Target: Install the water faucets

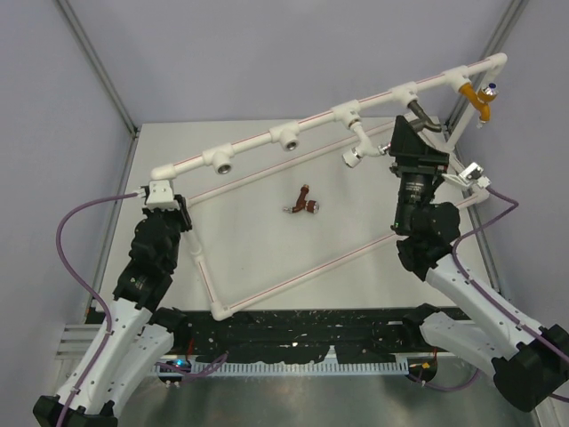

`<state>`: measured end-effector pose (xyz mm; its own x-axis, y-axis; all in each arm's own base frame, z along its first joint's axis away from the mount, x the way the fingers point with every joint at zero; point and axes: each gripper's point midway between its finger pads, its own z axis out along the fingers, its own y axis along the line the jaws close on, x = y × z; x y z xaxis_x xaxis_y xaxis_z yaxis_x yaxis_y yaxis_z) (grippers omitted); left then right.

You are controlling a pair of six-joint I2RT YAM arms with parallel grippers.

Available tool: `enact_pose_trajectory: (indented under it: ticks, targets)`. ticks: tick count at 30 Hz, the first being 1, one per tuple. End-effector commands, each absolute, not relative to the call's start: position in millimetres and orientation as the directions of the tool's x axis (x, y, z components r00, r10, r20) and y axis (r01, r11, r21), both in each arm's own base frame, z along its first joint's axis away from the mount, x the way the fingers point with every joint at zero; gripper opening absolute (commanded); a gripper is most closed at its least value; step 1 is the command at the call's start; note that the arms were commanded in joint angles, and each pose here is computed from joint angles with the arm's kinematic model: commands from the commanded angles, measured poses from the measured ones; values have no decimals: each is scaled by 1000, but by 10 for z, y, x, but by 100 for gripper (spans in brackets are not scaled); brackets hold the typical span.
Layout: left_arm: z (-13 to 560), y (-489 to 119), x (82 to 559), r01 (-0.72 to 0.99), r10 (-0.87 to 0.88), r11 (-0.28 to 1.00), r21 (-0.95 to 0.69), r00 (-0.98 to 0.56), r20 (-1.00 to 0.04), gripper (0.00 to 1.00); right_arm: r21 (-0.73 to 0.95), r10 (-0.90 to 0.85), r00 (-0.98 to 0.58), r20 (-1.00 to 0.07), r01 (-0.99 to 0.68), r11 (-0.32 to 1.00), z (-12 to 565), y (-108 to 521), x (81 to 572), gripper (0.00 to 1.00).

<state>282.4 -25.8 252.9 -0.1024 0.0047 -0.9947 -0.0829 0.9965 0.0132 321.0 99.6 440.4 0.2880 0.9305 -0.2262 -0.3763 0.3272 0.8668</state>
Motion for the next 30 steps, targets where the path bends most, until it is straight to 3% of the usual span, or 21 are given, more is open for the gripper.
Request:
enact_pose_trajectory:
  ticks: [1, 2, 4, 7, 10, 13, 17, 21, 30]
  targets:
    - [2477, -214, 2795, -73, 93, 992, 105, -150, -984, 0, 668, 749, 544, -378, -399, 628, 4732, 712, 2857, 78]
    - [2480, -220, 2798, -70, 93, 992, 105, -150, -984, 0, 553, 617, 632, -470, -334, 764, 4778, 667, 2787, 79]
    - [2480, -220, 2798, -70, 93, 992, 105, -150, -984, 0, 326, 424, 687, -590, -278, 904, 4735, 774, 2696, 80]
    - [2473, -220, 2798, -70, 94, 992, 105, -151, -984, 0, 95, 206, 728, -653, -192, 977, 4763, 819, 2571, 82]
    - [2480, -223, 2798, -69, 93, 992, 104, -149, -984, 0, -270, -168, 721, -673, -28, 962, 4710, 921, 2595, 90]
    - [2473, -223, 2798, -69, 94, 992, 105, -151, -984, 0, -621, -533, 658, -533, 124, 774, 4590, 964, 2603, 92]
    - [2476, -227, 2796, -66, 93, 992, 104, -149, -984, 0, -882, -750, 600, -280, 148, 447, 4422, 1112, 2627, 97]
    - [2469, -226, 2800, -67, 94, 992, 105, -152, -984, 0, -962, -795, 599, -92, 153, 226, 4304, 1227, 2624, 97]
    - [2477, -220, 2797, -70, 94, 992, 105, -151, -984, 0, -985, -874, 473, 109, 168, -32, 4155, 1277, 2944, 94]
